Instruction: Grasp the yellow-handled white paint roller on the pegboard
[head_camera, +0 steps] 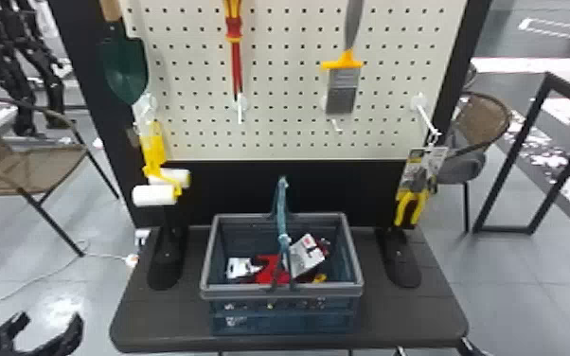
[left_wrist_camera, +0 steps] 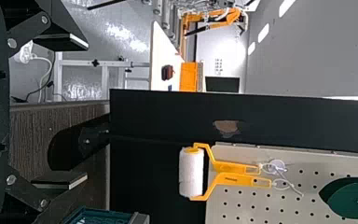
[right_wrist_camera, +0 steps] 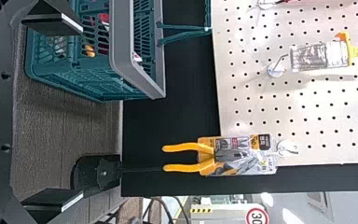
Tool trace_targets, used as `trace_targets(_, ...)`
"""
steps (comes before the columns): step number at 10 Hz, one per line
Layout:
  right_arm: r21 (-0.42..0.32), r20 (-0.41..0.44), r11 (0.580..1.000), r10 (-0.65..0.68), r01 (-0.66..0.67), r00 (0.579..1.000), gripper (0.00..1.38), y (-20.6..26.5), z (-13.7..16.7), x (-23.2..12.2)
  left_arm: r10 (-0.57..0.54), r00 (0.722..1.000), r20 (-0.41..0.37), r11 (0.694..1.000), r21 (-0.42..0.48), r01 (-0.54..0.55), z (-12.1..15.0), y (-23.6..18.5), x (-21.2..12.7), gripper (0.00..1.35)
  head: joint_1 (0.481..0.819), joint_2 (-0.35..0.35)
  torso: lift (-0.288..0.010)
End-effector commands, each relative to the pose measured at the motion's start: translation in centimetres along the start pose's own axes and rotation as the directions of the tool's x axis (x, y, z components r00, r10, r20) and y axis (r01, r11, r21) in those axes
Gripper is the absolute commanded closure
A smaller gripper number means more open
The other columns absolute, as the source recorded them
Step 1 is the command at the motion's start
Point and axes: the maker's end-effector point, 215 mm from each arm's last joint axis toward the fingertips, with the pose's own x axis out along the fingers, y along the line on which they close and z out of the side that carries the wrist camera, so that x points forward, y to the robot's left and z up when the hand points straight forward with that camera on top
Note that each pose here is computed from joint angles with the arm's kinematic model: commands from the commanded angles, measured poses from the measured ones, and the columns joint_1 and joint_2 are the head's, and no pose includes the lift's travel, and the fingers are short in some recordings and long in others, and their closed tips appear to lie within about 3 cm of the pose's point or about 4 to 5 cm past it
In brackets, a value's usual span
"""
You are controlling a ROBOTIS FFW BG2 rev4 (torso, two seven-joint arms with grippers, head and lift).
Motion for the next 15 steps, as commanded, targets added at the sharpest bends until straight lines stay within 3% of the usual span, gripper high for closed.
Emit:
trace_targets(1,0.0,0.0,1.0,0.0,0.0,1.0,0.08,0.0,0.0,0.0,0.001,1.0,0.0,1.0,-0.006,-0.001,-0.1,-0.2,0.0,0.3,0.549,0.0,-0.1)
trace_targets(8,0.001,-0.002,1.0,0.001,-0.001,1.0,0.07,0.1,-0.1,0.0,-0.009,0.999,-0.034,1.0,-0.018,0.008,0.2,-0.3,0.9,0.3,0.549,0.0,-0.1)
trace_targets(12,0.002,-0.003,1.0,0.001,-0.001,1.0,0.07,0.0,-0.1,-0.1,-0.074,0.997,0.025,0.996,-0.054,0.076,6.4,-1.5,6.8,0.3,0.549,0.0,-0.1)
trace_targets(15,0.005,0.001,1.0,-0.001,0.001,1.0,0.07,0.1,0.0,0.1,-0.169,0.984,0.054,0.985,-0.029,0.171,11.0,-0.1,11.8,0.28,0.549,0.0,-0.1)
